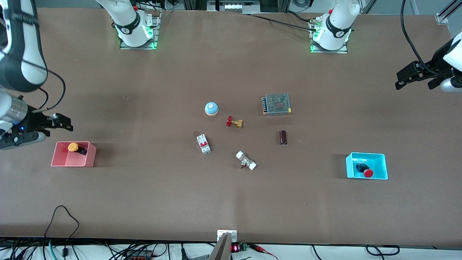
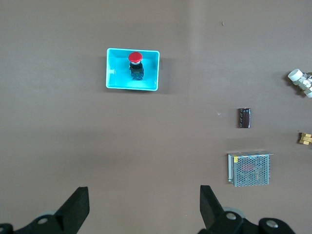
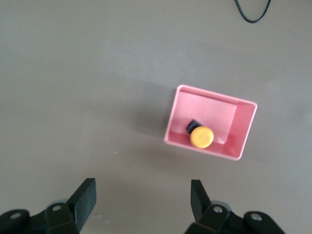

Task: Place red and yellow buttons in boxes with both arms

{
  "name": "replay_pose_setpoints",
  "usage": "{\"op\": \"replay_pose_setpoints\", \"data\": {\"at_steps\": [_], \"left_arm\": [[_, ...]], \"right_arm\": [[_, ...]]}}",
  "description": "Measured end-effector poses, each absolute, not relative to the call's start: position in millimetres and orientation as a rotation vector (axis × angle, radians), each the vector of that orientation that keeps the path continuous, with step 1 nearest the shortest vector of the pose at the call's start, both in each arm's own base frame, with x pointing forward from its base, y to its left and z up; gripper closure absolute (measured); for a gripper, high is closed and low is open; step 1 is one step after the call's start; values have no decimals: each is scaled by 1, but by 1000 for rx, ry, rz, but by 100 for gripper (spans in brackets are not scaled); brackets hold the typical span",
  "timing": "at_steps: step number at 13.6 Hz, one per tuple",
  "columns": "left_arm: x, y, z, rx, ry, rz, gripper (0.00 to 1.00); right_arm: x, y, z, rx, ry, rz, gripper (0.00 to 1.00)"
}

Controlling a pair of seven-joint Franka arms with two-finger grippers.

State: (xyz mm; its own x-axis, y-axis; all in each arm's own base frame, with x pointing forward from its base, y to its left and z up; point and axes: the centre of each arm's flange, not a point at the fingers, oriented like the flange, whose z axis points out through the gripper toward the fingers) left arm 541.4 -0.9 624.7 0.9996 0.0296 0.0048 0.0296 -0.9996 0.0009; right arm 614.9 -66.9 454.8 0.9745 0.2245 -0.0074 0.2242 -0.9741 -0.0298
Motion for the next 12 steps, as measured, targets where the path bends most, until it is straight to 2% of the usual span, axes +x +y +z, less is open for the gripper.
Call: {"op": "replay_pose_setpoints", "data": {"at_steps": [1,2,7,12], "left_arm": [[541,-1,625,3140,47,8,0],[541,-1,625,3140,47,7,0],[541,-1,625,3140,47,8,0],[541,-1,625,3140,47,8,0]], "right_arm": [[604,-56,474,-3087,-311,43,4],[595,-44,491,-3083,-279,56,0],[564,25,556,-3087,-113,-6,0],[561,26,564,-3092,-102,-23,0]]}}
